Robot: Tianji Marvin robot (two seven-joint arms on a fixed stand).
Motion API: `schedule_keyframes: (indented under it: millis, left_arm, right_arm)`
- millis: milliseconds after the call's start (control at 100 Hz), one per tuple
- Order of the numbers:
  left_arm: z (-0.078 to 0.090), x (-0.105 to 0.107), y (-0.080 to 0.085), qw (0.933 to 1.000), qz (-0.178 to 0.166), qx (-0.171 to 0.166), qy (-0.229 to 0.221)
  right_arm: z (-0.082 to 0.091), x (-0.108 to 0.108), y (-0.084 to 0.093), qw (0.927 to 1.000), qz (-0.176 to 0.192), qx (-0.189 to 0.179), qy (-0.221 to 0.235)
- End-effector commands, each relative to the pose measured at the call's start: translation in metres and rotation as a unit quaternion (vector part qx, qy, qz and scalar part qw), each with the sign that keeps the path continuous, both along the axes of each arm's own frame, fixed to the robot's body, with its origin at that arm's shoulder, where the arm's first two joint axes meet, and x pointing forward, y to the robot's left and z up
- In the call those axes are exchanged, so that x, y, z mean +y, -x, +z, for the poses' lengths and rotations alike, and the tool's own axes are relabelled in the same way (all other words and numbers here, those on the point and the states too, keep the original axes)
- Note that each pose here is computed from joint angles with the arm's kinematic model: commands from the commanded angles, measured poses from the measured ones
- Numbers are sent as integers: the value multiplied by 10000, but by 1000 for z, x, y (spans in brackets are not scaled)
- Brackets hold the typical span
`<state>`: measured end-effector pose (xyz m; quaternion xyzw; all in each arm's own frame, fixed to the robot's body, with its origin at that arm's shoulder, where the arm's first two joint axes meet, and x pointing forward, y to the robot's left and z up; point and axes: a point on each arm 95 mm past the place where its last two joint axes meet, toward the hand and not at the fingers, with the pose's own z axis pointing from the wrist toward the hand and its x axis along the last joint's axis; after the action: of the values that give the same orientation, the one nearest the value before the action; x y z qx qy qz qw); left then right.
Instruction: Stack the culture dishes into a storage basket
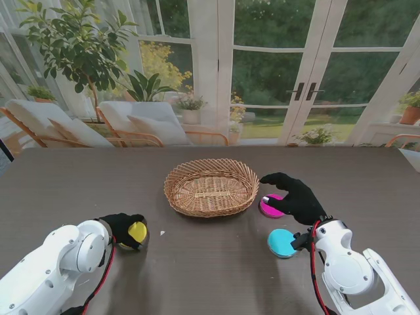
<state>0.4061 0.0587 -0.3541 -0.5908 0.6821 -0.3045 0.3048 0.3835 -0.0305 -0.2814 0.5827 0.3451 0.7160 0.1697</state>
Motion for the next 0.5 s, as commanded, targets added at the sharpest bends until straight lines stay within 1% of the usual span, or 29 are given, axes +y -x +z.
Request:
schedule_keyframes:
  millis: [0,130,340,490]
  left_arm:
    - [-11,-1,4,9998,7,178,-27]
    - [-13,-3,4,9999,-21,155,-50]
    - [-16,-7,4,9999,-76,95,-102]
    - [-21,-9,4,9998,-93,158,-106]
  right_arm:
    - [-2,3,2,9999,92,50,69]
    - [-3,3,2,9998,121,44,150]
    - [-3,3,2,9998,128,65,139]
    - [-3,3,2,9998,126,78,122]
